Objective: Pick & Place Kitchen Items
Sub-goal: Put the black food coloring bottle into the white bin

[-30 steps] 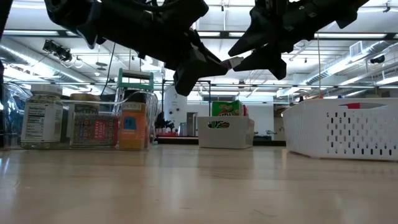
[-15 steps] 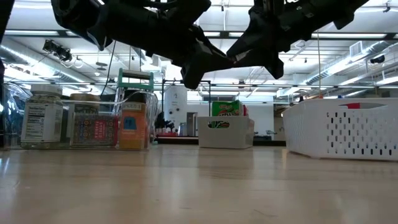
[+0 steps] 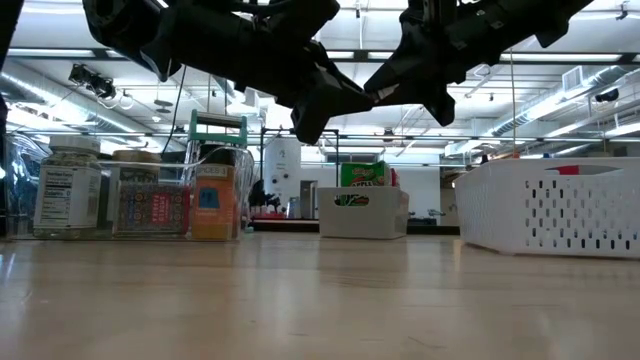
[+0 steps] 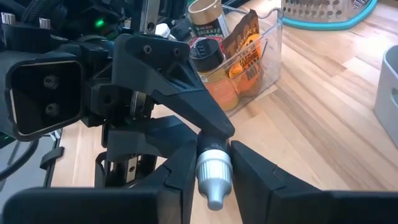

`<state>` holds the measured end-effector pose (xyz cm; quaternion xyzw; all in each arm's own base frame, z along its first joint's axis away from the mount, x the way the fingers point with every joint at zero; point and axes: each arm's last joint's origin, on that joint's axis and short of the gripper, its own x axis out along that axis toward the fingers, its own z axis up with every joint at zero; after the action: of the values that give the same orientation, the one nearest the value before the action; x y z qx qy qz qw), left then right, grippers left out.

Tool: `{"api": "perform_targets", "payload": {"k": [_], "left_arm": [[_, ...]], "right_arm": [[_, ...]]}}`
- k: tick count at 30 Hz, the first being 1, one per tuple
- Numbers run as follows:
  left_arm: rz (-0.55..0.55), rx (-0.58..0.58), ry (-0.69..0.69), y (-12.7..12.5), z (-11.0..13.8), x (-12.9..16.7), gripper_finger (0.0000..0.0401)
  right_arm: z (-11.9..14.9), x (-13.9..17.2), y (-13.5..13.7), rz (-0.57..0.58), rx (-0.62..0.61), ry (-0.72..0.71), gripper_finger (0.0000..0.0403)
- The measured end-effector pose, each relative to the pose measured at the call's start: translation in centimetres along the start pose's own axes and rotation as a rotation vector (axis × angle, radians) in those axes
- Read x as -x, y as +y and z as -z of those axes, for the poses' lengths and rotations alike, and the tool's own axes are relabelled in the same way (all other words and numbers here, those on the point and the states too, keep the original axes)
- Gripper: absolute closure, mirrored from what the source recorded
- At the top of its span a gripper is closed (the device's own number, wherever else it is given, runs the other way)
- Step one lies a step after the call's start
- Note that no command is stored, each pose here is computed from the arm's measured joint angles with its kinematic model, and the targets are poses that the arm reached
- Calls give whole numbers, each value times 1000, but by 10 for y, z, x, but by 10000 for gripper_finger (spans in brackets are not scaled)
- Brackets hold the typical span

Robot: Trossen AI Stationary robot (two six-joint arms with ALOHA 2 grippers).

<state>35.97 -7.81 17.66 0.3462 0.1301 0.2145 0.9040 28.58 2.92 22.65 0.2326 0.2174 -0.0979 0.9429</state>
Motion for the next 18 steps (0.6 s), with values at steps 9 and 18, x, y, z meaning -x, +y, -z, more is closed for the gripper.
{"api": "perform_targets", "payload": {"k": [9,18], "left_arm": [[8,65,-6,0,0,0,302],[-17,86,18,0,1,0,244]], "right_arm": [[0,4,0,-25,22,39,310],[-2,14,-2,19,55,41,311]]}}
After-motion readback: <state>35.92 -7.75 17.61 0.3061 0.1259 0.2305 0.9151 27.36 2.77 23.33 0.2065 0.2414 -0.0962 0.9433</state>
